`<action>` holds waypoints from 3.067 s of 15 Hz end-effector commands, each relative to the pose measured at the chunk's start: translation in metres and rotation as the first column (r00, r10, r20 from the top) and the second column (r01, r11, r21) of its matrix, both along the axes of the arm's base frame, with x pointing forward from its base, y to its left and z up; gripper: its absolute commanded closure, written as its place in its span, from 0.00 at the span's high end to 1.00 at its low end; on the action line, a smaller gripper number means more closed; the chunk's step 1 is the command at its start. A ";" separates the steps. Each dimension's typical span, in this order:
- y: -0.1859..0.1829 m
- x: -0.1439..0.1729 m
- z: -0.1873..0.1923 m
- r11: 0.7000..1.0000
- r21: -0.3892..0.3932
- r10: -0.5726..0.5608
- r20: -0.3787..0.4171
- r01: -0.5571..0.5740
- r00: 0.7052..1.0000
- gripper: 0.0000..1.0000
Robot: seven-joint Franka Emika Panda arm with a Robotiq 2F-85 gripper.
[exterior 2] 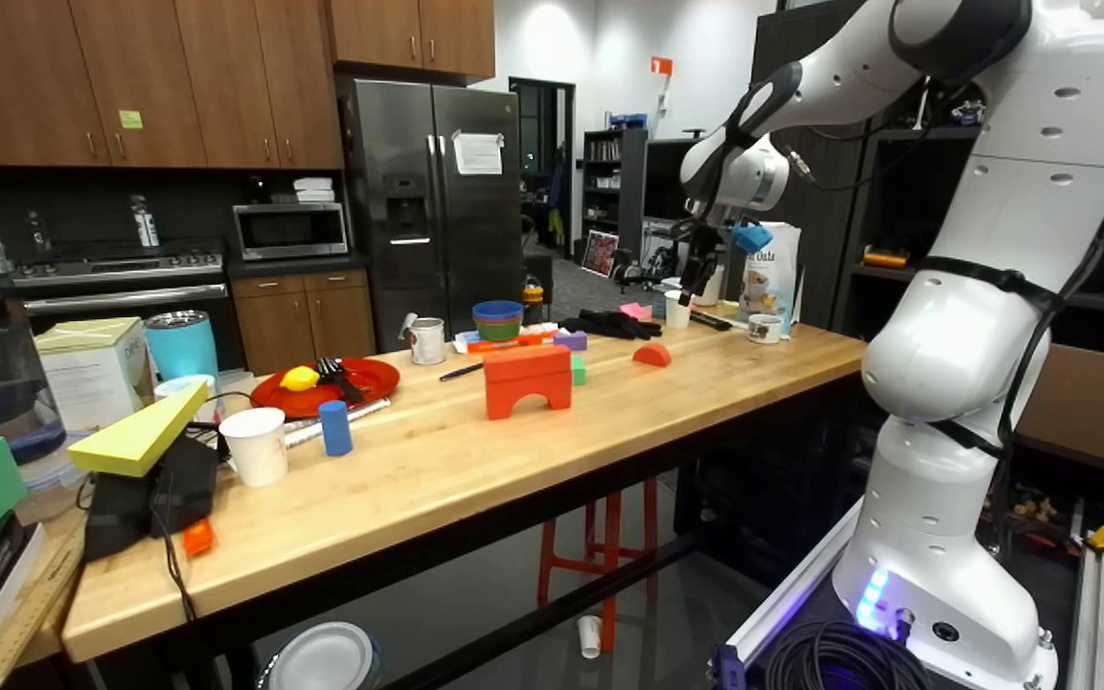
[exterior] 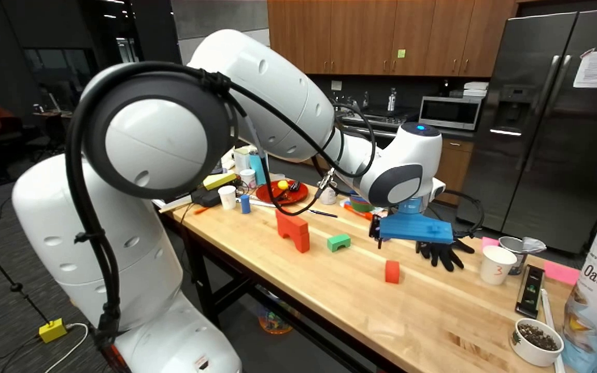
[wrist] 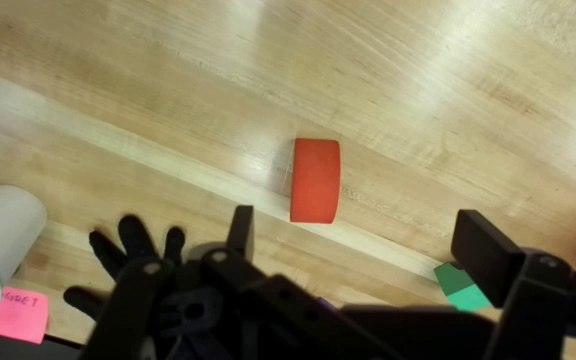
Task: Put the right orange block on the left orange block
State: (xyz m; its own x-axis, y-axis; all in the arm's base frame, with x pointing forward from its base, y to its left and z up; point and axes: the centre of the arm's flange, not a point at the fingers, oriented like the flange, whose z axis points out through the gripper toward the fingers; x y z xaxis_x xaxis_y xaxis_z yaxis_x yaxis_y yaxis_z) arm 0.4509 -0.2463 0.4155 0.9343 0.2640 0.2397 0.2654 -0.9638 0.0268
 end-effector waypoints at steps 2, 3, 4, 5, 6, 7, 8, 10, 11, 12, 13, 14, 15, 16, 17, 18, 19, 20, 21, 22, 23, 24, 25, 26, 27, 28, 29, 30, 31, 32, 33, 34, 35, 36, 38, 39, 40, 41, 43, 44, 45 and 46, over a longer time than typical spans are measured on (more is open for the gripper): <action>-0.007 0.009 -0.002 0.999 -0.031 0.031 0.027 -0.030 0.999 1.00; -0.008 0.011 -0.003 0.998 -0.044 0.042 0.037 -0.040 0.998 1.00; -0.008 0.014 -0.003 0.997 -0.052 0.050 0.043 -0.048 0.998 1.00; -0.006 0.016 -0.003 0.997 -0.059 0.061 0.050 -0.058 0.997 1.00; -0.007 0.018 -0.005 0.996 -0.065 0.068 0.055 -0.065 0.996 1.00; -0.007 0.020 -0.006 0.994 -0.073 0.089 0.068 -0.084 0.994 1.00; -0.006 0.021 -0.007 0.993 -0.076 0.097 0.065 -0.092 0.993 1.00; 0.000 0.016 -0.007 0.995 -0.072 0.078 0.046 -0.075 0.996 1.00; 0.000 0.016 -0.008 0.994 -0.074 0.081 0.045 -0.078 0.996 1.00; 0.000 0.017 -0.009 0.994 -0.075 0.084 0.044 -0.080 0.996 1.00; 0.001 0.019 -0.012 0.996 -0.058 0.076 0.035 -0.074 0.996 1.00; 0.002 0.023 -0.018 0.997 -0.033 0.071 0.022 -0.070 0.997 1.00; 0.004 0.027 -0.024 0.998 -0.007 0.064 0.014 -0.064 0.998 1.00; 0.006 0.028 -0.029 0.998 0.017 0.054 0.009 -0.054 0.999 1.00; 0.008 0.028 -0.031 0.999 0.031 0.036 0.005 -0.036 0.999 1.00; 0.009 0.029 -0.034 0.999 0.040 0.022 -0.001 -0.022 1.000 1.00; 0.010 0.028 -0.036 0.999 0.044 0.013 -0.011 -0.012 1.000 1.00; 0.010 0.027 -0.037 0.999 0.033 0.003 -0.019 -0.003 1.000 1.00; 0.010 0.027 -0.036 1.000 0.026 -0.007 -0.021 0.008 1.000 1.00; 0.010 0.027 -0.035 1.000 0.020 -0.011 -0.021 0.012 1.000 1.00; 0.009 0.028 -0.035 1.000 0.013 -0.009 -0.021 0.010 1.000 1.00; 0.009 0.030 -0.036 1.000 0.016 0.000 -0.020 0.000 1.000 1.00; 0.009 0.034 -0.036 1.000 0.018 0.007 -0.023 -0.006 1.000 1.00; 0.009 0.038 -0.039 1.000 0.023 0.014 -0.028 -0.014 1.000 1.00; 0.009 0.041 -0.041 0.999 0.026 0.020 -0.032 -0.019 0.999 1.00; 0.008 0.044 -0.043 0.999 0.029 0.023 -0.035 -0.022 0.999 1.00; 0.008 0.047 -0.045 0.999 0.031 0.027 -0.040 -0.026 0.999 1.00; 0.008 0.050 -0.047 0.999 0.034 0.032 -0.047 -0.030 0.998 1.00; 0.006 0.053 -0.050 0.999 0.034 0.036 -0.056 -0.034 0.998 1.00; 0.005 0.055 -0.052 0.999 0.035 0.038 -0.062 -0.036 0.997 1.00; 0.005 0.058 -0.054 0.999 0.037 0.037 -0.068 -0.035 0.997 1.00; 0.003 0.060 -0.058 0.999 0.038 0.038 -0.076 -0.035 0.996 1.00; 0.001 0.062 -0.061 0.998 0.041 0.041 -0.083 -0.037 0.996 1.00; 0.000 0.065 -0.064 0.998 0.047 0.043 -0.091 -0.038 0.995 1.00; -0.002 0.068 -0.069 0.998 0.053 0.046 -0.106 -0.041 0.993 1.00; -0.003 0.070 -0.072 0.998 0.057 0.048 -0.114 -0.041 0.992 1.00; -0.003 0.072 -0.075 0.997 0.062 0.050 -0.121 -0.042 0.991 1.00; -0.004 0.073 -0.077 0.997 0.065 0.050 -0.128 -0.042 0.991 1.00; -0.004 0.075 -0.081 0.997 0.069 0.054 -0.138 -0.045 0.989 1.00; -0.005 0.075 -0.083 0.997 0.069 0.055 -0.143 -0.046 0.988 1.00; -0.005 0.076 -0.085 0.997 0.068 0.057 -0.148 -0.047 0.987 1.00; -0.006 0.077 -0.086 0.996 0.069 0.057 -0.152 -0.047 0.987 1.00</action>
State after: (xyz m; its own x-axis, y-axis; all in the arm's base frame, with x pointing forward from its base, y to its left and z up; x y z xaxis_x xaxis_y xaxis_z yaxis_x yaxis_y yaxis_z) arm 0.5214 -0.2435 0.3297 0.9494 0.2901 0.1201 0.2993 -0.9518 -0.0672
